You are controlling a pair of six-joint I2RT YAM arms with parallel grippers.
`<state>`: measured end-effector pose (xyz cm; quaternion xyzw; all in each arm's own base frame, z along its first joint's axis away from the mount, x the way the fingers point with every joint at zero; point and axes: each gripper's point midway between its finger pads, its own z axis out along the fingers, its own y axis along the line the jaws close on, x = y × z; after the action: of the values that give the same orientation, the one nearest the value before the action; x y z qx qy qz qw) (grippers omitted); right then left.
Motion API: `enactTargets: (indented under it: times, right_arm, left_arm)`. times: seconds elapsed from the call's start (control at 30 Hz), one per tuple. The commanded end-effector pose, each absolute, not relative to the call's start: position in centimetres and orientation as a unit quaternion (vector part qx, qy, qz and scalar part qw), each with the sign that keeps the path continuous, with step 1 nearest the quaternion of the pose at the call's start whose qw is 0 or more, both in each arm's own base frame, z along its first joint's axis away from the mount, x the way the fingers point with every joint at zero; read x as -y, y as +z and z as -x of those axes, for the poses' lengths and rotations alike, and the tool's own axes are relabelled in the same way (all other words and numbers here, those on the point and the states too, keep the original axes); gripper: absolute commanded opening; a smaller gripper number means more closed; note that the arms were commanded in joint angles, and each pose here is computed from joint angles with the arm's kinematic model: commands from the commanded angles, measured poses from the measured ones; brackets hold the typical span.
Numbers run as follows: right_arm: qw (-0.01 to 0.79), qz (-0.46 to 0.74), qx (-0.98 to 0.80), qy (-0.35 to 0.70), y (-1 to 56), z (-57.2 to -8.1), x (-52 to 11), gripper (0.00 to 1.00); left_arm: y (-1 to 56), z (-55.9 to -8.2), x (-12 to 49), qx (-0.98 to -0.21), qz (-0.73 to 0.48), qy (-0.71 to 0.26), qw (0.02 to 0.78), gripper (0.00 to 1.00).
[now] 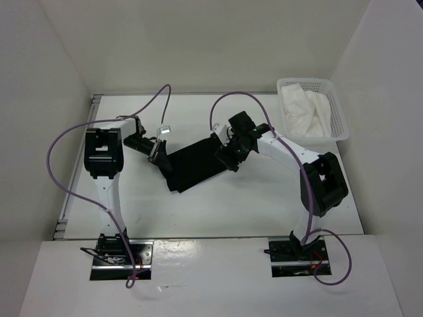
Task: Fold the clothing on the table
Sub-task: Fold the skirt
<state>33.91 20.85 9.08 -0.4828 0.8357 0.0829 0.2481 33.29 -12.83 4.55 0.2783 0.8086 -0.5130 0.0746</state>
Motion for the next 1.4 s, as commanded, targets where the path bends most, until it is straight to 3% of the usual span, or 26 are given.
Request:
enactTargets:
  times: [0.0,0.27,0.67,0.8,0.97,1.37]
  right_arm:
    - [0.256,0.476,-0.836,0.091,8.8,-34.4,-21.3,0.99]
    - [0.252,0.476,-0.837,0.091,8.5,-34.4,-21.3,0.99]
    - [0.267,0.483,-0.827,0.106,9.8,-33.9,-21.7,0.99]
    - [0.271,0.483,-0.826,0.106,10.2,-33.9,-21.7,0.99]
    - [0.263,0.488,-0.825,0.110,9.8,-33.5,-21.5,0.99]
    - [0.258,0.488,-0.827,0.110,9.4,-33.5,-21.5,0.99]
  left_arm:
    - [2.9,-32.9,12.5,-0.796,-0.268,-0.537,0.075,0.83]
    - [2.7,-33.2,11.9,-0.795,-0.256,-0.546,0.072,0.82]
    - [21.9,-35.6,11.2,-0.789,-0.321,-0.451,0.267,0.91]
    - [18.8,-36.3,9.4,-0.813,-0.279,-0.435,0.268,0.92]
    - [11.6,-35.7,8.1,-0.829,-0.241,-0.461,0.204,0.92]
    - [6.0,-36.7,6.5,-0.850,-0.211,-0.441,0.195,0.93]
